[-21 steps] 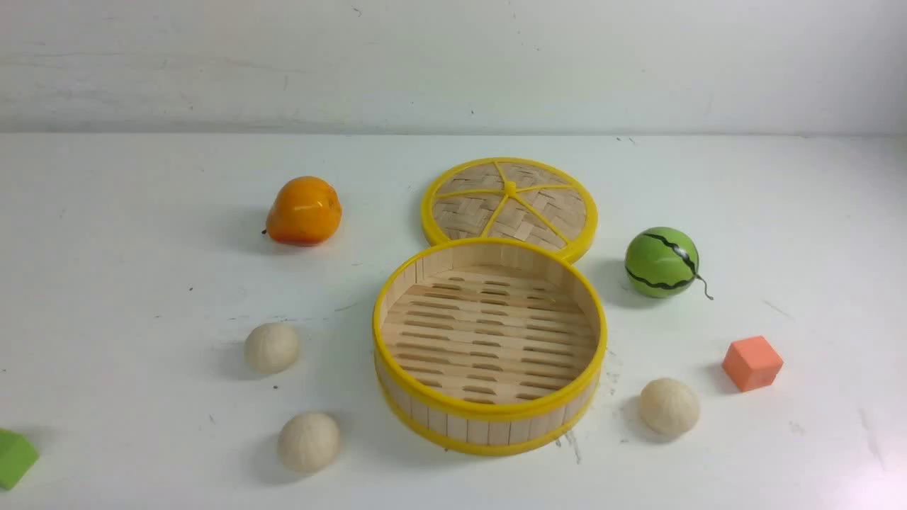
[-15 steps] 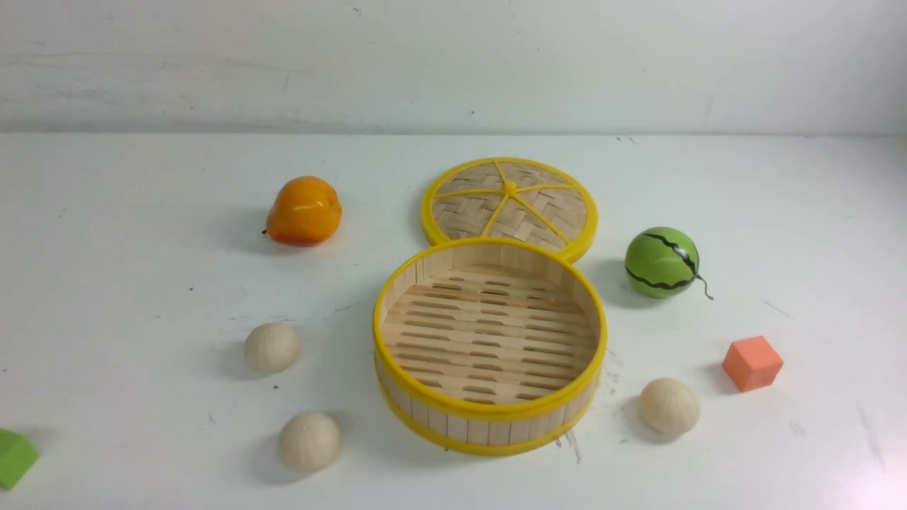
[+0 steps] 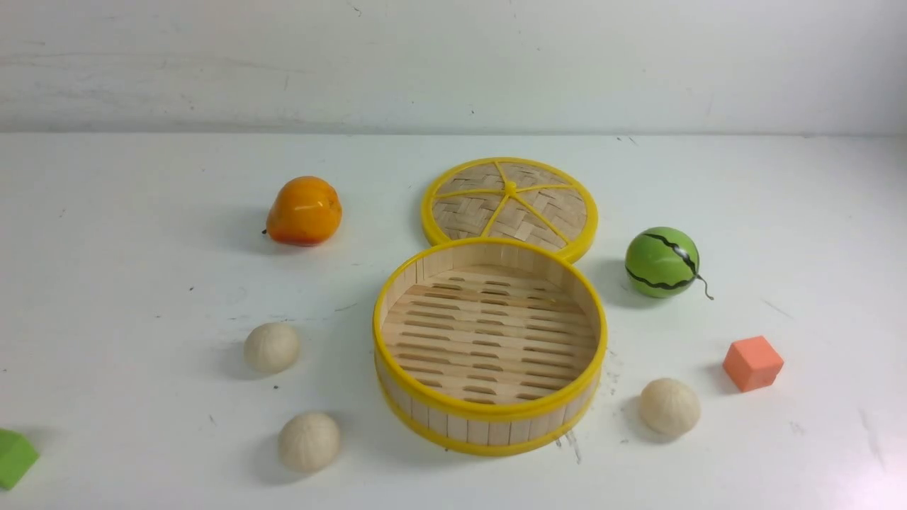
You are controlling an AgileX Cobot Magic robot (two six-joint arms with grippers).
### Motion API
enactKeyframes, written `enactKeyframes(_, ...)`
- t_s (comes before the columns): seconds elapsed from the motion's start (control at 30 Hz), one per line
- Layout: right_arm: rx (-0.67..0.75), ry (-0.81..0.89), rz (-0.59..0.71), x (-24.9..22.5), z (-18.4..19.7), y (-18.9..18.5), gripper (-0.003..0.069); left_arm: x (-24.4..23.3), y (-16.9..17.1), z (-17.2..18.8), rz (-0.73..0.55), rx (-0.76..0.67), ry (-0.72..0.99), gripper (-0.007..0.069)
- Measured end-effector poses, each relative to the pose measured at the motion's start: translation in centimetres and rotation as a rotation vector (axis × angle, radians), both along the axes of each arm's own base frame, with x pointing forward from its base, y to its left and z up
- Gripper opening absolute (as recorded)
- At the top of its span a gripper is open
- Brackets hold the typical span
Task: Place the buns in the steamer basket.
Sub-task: Use the left arm to grab a steamed stuffed bun
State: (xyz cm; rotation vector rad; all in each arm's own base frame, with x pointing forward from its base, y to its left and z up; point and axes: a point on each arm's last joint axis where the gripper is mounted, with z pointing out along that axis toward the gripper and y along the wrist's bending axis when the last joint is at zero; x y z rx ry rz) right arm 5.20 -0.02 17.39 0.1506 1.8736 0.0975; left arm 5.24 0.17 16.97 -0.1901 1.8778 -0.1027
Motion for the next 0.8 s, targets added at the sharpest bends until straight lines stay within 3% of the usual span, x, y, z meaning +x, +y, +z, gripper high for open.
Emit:
enactKeyframes(0.3,0.0,0.0,0.0,0.0,0.0,0.0,0.0239,0.0,0.1,0.0,0.002,0.02,-0.002,0.005)
enactKeyframes(0.37,0.0,0.0,0.0,0.0,0.0,0.0,0.0239,0.0,0.0,0.1,0.006,-0.031,-0.012,0.005)
enactKeyframes(0.47,0.0,0.0,0.0,0.0,0.0,0.0,0.0239,0.1,-0.5,0.5,0.033,-0.309,-0.052,0.0053)
enactKeyframes(0.5,0.0,0.0,0.0,0.0,0.0,0.0,0.0239,0.1,-0.6,0.5,0.037,-0.342,-0.052,0.0053)
enactKeyframes(0.53,0.0,0.0,0.0,0.0,0.0,0.0,0.0239,0.2,-1.0,0.9,0.069,-0.681,-0.08,0.0055)
enactKeyframes(0.57,0.0,0.0,0.0,0.0,0.0,0.0,0.0239,0.2,-1.3,1.1,0.084,-0.858,-0.081,0.0055)
enactKeyframes(0.6,0.0,0.0,0.0,0.0,0.0,0.0,0.0239,0.2,-1.3,1.1,0.088,-0.872,-0.082,0.0056)
enactKeyframes(0.63,0.0,0.0,0.0,0.0,0.0,0.0,0.0239,0.2,-1.6,1.4,0.112,-1.146,-0.072,0.0057)
enactKeyframes(0.8,0.0,0.0,0.0,0.0,0.0,0.0,0.0239,0.2,-1.8,1.6,0.123,-1.281,-0.059,0.0057)
